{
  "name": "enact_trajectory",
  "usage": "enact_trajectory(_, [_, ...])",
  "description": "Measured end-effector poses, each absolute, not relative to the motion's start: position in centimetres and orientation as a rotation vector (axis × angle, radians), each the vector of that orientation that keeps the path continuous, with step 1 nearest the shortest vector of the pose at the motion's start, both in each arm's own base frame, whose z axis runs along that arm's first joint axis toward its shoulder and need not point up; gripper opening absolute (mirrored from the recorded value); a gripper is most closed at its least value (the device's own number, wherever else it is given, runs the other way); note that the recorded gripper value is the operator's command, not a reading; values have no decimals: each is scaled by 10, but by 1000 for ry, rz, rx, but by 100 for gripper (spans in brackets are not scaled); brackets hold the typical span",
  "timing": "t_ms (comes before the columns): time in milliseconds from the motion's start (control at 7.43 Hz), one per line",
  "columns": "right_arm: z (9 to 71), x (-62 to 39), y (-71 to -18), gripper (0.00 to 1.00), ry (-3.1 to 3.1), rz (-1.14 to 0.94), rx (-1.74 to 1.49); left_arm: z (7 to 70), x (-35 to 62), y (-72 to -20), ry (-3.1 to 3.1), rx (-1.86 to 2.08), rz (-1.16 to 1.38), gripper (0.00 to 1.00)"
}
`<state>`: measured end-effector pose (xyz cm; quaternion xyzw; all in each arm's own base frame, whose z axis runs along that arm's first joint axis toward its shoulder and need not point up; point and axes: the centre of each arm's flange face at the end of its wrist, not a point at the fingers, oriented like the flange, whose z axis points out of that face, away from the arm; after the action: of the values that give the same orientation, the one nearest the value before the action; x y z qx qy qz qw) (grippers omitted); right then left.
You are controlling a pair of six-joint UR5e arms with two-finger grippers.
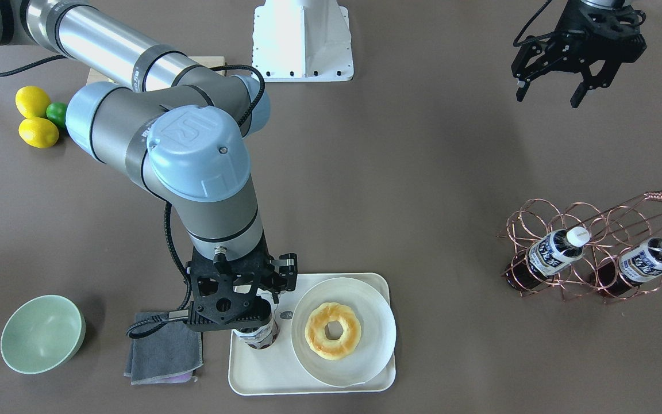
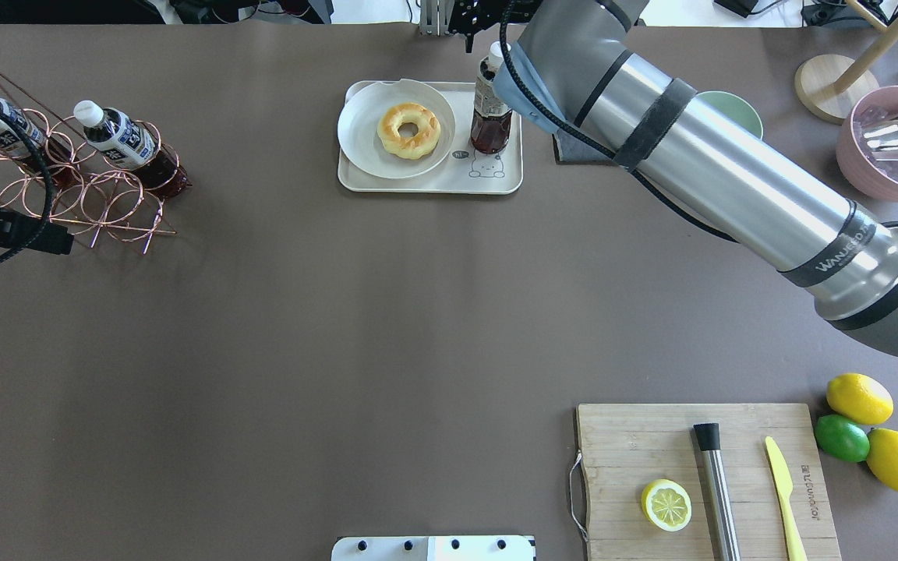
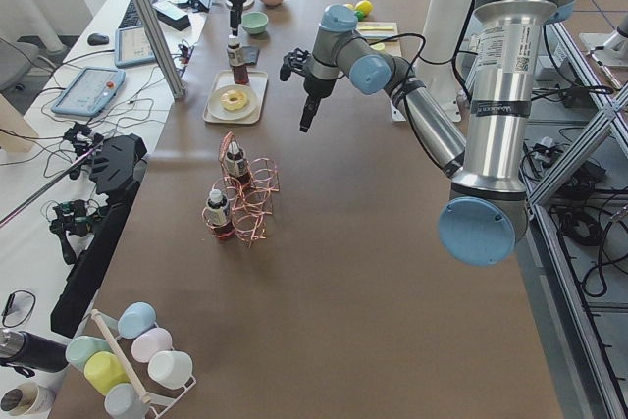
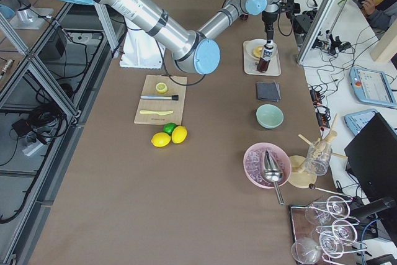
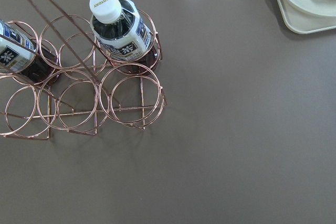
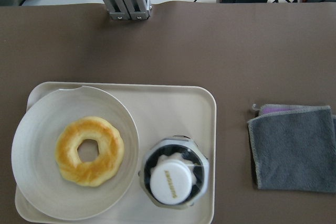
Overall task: Place tea on tray
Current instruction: 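Open the right gripper and lift it away from the bottle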
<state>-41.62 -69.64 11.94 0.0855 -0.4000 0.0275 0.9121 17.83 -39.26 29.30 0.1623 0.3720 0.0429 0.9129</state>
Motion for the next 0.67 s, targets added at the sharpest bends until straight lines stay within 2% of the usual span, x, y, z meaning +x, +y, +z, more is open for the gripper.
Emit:
enact_trajectory(404, [197, -296, -635, 100, -815, -42, 182, 313, 114, -415, 796, 302, 58, 97])
enact_trajectory(673, [270, -203, -596, 100, -796, -135, 204, 368, 35, -423, 784, 296, 104, 97])
